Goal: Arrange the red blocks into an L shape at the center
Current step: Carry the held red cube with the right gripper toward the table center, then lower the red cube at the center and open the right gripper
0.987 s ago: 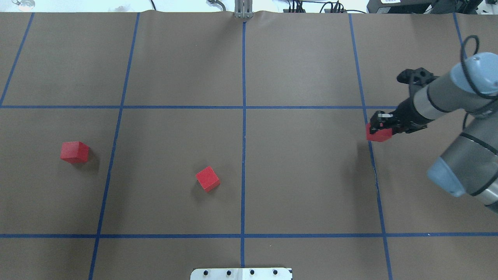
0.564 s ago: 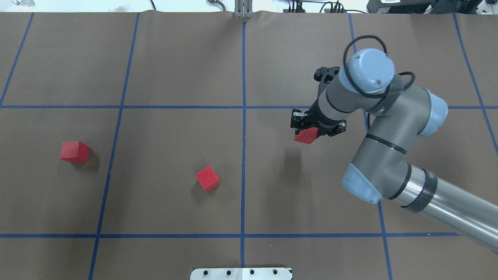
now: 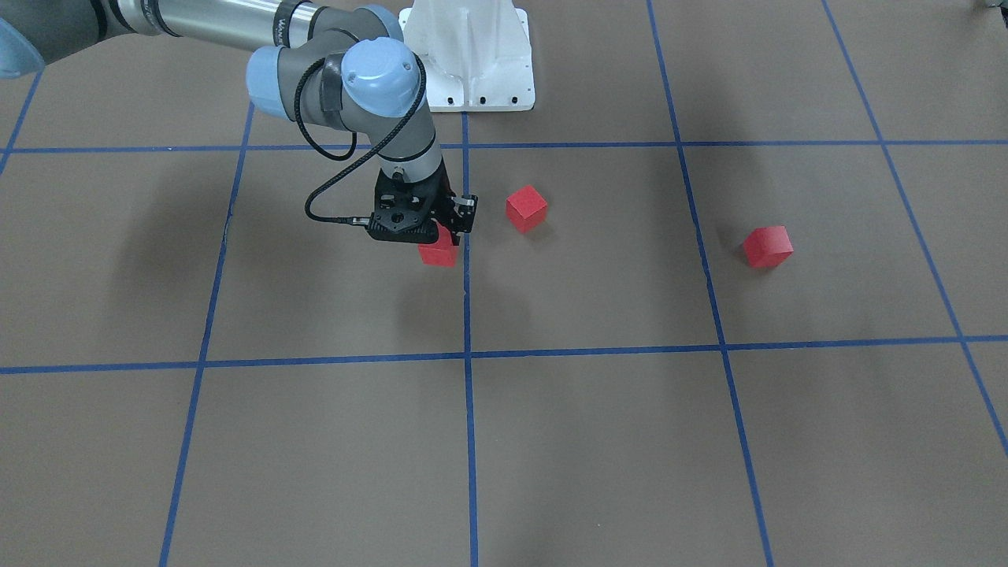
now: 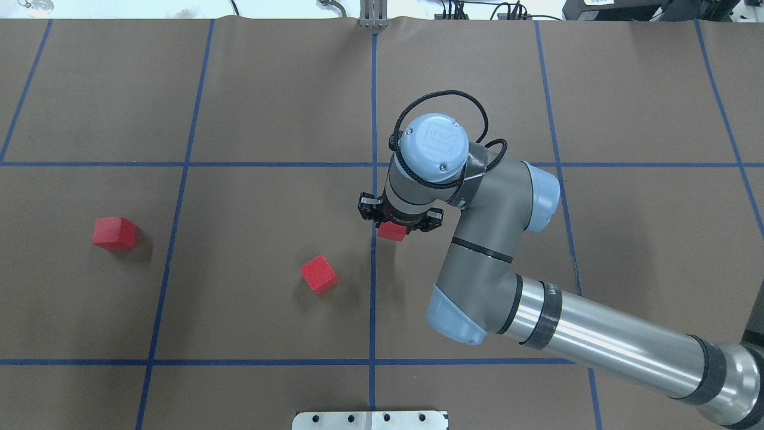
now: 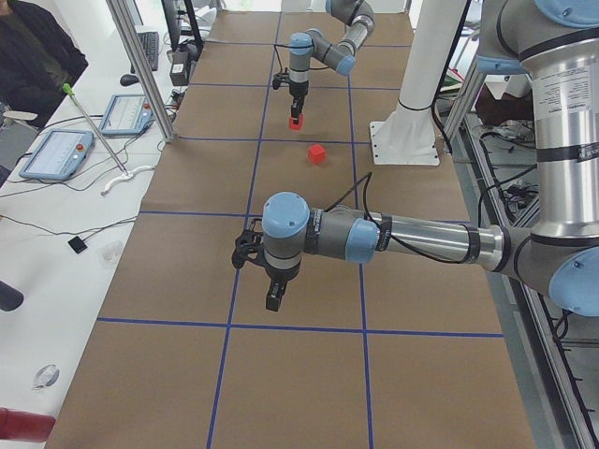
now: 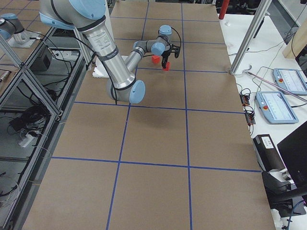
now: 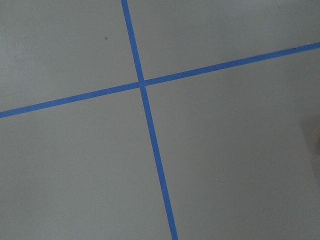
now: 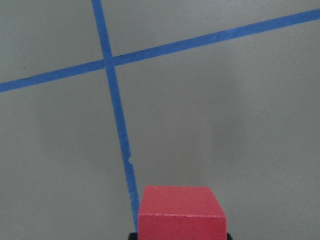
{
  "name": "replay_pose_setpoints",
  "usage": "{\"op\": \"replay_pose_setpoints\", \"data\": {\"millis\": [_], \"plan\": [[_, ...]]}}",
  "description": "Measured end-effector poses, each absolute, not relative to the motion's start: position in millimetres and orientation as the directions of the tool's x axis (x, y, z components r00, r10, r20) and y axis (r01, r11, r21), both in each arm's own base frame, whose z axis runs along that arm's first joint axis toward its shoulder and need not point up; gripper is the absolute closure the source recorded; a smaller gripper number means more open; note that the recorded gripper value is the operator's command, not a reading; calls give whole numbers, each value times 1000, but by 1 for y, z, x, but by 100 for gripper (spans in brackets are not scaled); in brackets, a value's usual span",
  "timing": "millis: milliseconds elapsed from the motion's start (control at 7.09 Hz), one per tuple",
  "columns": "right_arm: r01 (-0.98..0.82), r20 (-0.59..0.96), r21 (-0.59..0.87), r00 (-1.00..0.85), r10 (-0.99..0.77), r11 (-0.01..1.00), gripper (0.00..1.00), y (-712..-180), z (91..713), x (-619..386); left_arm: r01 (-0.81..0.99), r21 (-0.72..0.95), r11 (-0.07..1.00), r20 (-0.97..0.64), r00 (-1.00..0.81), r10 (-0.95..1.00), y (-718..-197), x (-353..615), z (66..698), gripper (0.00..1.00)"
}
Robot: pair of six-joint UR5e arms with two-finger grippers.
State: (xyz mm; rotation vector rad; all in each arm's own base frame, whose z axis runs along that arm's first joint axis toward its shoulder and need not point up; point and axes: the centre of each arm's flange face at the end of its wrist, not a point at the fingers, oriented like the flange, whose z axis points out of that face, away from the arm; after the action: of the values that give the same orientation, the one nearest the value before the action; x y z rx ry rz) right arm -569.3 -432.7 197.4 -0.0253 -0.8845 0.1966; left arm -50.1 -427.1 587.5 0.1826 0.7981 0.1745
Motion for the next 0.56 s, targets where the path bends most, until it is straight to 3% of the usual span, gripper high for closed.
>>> {"op": "replay_pose_setpoints", "data": {"millis": [564], "plan": [[-134, 750, -102, 641, 165, 986, 100, -422, 188, -608, -84, 236, 968, -707, 669, 231, -427, -49, 585, 0]]}}
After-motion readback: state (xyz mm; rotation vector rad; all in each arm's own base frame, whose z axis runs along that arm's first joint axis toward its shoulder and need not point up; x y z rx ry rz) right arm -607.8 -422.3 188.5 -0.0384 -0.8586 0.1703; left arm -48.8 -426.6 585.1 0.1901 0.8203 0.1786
